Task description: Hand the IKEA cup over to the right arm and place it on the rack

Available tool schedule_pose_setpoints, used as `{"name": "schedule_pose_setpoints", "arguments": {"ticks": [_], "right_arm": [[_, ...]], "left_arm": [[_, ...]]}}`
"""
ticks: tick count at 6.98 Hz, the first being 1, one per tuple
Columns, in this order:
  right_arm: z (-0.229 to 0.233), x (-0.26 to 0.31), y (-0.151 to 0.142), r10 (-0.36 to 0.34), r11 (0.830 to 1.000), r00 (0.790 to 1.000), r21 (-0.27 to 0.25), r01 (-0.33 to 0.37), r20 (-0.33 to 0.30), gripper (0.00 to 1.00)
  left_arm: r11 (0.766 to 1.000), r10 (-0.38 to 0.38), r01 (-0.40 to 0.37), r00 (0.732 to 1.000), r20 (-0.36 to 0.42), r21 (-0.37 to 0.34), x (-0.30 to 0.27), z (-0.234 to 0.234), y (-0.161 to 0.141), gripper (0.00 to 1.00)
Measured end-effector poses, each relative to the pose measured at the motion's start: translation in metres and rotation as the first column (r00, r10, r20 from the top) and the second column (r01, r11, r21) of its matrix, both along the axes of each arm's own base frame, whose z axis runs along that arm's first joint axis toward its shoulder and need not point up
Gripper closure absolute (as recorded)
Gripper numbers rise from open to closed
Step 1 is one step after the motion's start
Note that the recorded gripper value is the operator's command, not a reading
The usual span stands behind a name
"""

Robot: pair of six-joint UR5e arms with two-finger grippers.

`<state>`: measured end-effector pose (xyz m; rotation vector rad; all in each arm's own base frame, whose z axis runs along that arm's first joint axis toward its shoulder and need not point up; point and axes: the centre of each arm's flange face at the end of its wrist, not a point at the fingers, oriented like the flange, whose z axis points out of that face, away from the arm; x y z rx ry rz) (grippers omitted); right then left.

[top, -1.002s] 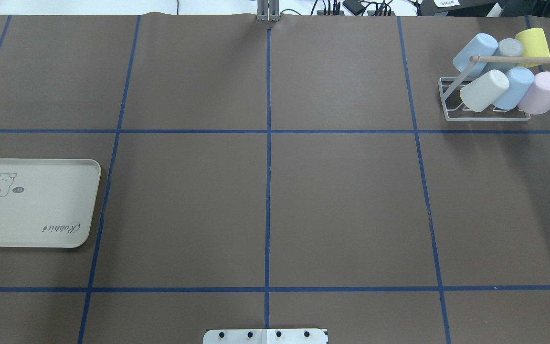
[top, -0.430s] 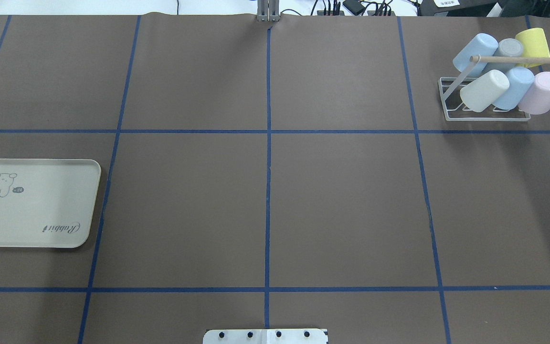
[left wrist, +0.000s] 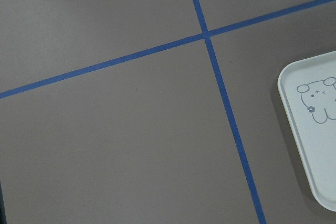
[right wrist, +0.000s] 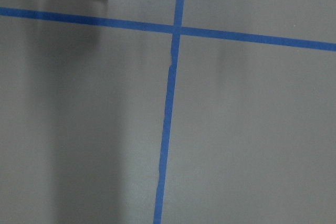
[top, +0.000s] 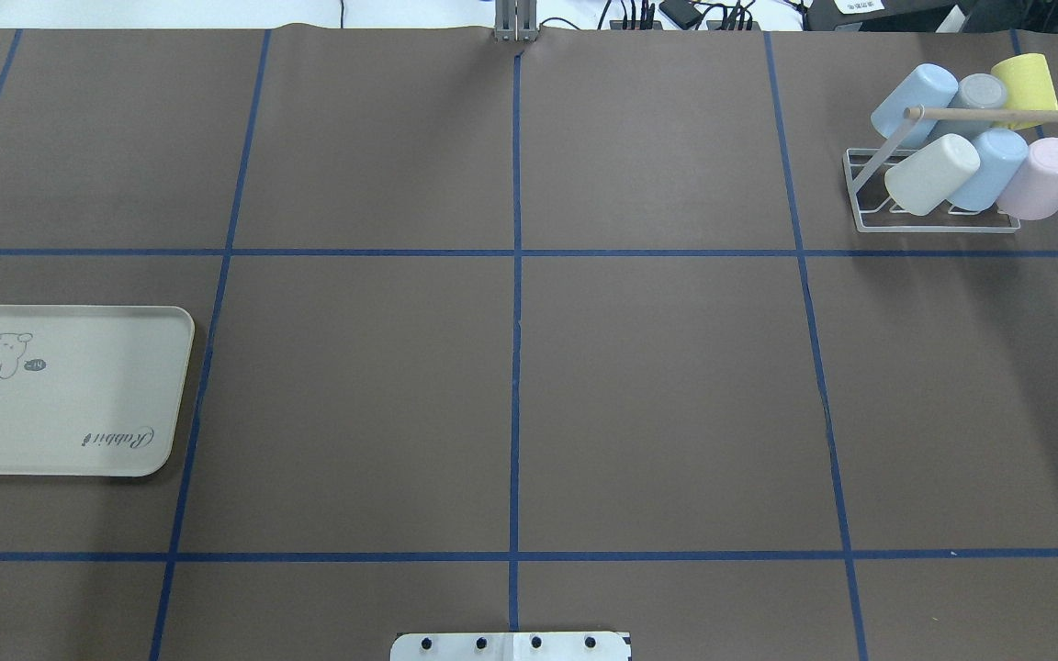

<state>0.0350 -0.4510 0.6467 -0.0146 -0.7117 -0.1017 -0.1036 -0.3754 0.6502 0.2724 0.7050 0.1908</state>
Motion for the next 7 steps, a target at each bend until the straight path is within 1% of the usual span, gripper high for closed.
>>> {"name": "schedule_pose_setpoints", "arguments": {"ticks": [2,3,5,7], "right_arm": [[0.001,0.000,0.001,0.000,1.000,1.000,-0.002,0.000,0.001,0.00],[0.000,0.000,0.001,0.001,1.000,1.000,-0.001,-0.001,0.003,0.00],[-0.002,0.000,0.001,0.001,1.000,1.000,0.001,-0.001,0.005,0.00],[-0.002,0.000,0.001,0.002,1.000,1.000,0.002,-0.002,0.005,0.00]], "left_arm": [[1.000,0.006,-0.006,1.000,0.004,-0.002,0.003,-0.001,-0.001,0.00],[1.000,0.001,-0.001,1.000,0.001,-0.016,0.008,-0.002,-0.004,0.00],[0.997,-0.032,0.031,0.999,-0.011,-0.072,0.017,0.002,-0.005,0.00],[0.995,-0.039,0.038,0.999,-0.017,-0.087,0.018,0.005,-0.003,0.00]]}}
